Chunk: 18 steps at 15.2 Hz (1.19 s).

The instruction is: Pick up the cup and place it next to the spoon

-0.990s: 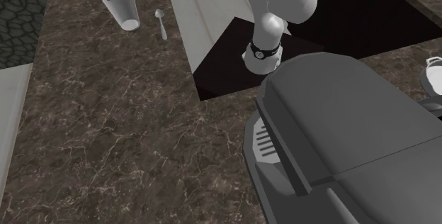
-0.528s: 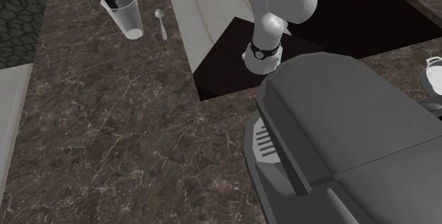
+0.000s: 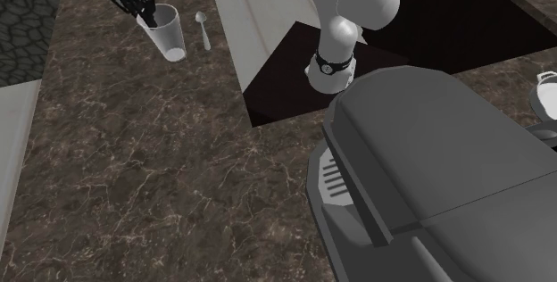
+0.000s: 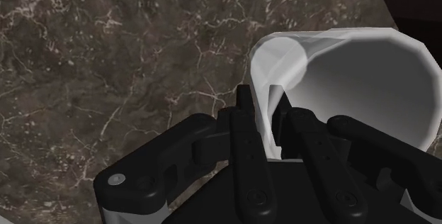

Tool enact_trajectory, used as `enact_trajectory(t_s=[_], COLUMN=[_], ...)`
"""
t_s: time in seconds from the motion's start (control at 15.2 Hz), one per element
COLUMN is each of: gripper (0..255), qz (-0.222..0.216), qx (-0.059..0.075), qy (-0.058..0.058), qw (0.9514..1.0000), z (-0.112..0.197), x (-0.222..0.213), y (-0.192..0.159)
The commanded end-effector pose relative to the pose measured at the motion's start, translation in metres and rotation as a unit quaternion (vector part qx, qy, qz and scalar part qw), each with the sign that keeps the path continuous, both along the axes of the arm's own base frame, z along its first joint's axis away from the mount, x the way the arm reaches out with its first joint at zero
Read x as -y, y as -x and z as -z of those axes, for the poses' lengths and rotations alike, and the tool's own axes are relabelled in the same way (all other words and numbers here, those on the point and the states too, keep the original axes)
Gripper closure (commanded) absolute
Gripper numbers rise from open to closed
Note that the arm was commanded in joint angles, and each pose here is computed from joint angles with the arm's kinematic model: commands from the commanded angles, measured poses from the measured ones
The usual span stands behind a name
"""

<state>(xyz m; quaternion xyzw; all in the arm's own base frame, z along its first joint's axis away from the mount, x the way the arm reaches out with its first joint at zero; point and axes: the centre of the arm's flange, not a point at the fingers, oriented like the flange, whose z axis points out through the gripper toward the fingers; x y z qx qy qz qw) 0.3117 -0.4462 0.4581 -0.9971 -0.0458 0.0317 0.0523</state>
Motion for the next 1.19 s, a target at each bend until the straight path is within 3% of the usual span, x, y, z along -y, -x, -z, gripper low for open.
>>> enact_trajectory(t_s=[0.0, 0.92, 1.12], gripper=[255, 255, 255], qz=[0.0, 0.0, 0.0], qx=[0.0, 0.0, 0.0], qy=[0.0, 0.0, 0.0], qw=[1.0, 1.0, 1.0], z=[0.009, 0.084, 0.084], x=[0.0, 0.0, 0.0], y=[0.0, 0.0, 0.0])
